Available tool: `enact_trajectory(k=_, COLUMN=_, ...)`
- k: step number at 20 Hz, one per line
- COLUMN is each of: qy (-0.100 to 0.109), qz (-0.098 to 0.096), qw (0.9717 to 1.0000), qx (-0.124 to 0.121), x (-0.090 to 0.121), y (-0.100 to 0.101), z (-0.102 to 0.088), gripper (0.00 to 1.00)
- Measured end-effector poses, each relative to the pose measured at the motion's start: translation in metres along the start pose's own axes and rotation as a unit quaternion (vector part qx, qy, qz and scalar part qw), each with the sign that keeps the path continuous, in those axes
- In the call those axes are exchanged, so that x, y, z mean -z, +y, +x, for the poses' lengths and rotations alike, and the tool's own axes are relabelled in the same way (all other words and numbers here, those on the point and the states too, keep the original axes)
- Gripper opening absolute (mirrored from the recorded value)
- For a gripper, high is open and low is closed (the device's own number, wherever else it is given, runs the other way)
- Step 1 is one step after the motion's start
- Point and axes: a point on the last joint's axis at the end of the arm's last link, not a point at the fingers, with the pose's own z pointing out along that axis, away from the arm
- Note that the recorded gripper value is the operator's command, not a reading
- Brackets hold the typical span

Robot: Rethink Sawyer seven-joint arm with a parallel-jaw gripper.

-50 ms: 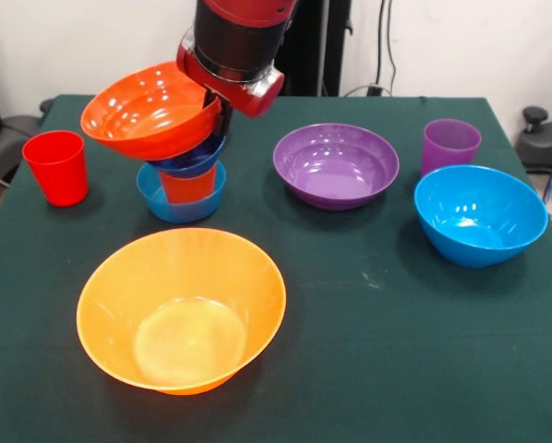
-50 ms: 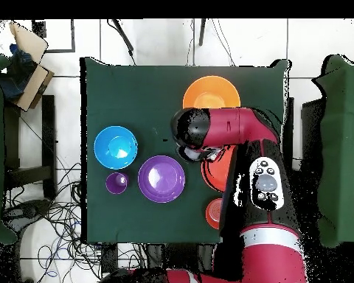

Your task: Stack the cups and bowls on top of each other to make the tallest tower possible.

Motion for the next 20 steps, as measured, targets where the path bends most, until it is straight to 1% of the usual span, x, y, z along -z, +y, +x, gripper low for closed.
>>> enact_trajectory(k=4, qy=0.004, qz=-0.002, qw=1.0, qx=-0.001, x=-0.001, y=0.001, z=0.002, gripper=0.0)
enact_trajectory(k=7, qy=0.013, qz=-0.003, qw=0.9999, qx=-0.001, x=-0.004, y=0.001, z=0.008, gripper=0.0)
enact_trajectory(k=9, qy=0.024, qz=-0.006, qw=0.9997, qx=0.001, x=-0.011, y=0.002, z=0.017, gripper=0.0)
enact_trajectory(k=15, qy=0.036, qz=-0.013, qw=0.9993, qx=0.001, x=-0.027, y=-0.003, z=0.034, gripper=0.0)
enact_trajectory(k=20, qy=0.046, qz=-0.012, qw=0.9989, qx=0.004, x=-0.034, y=-0.006, z=0.045, gripper=0.0)
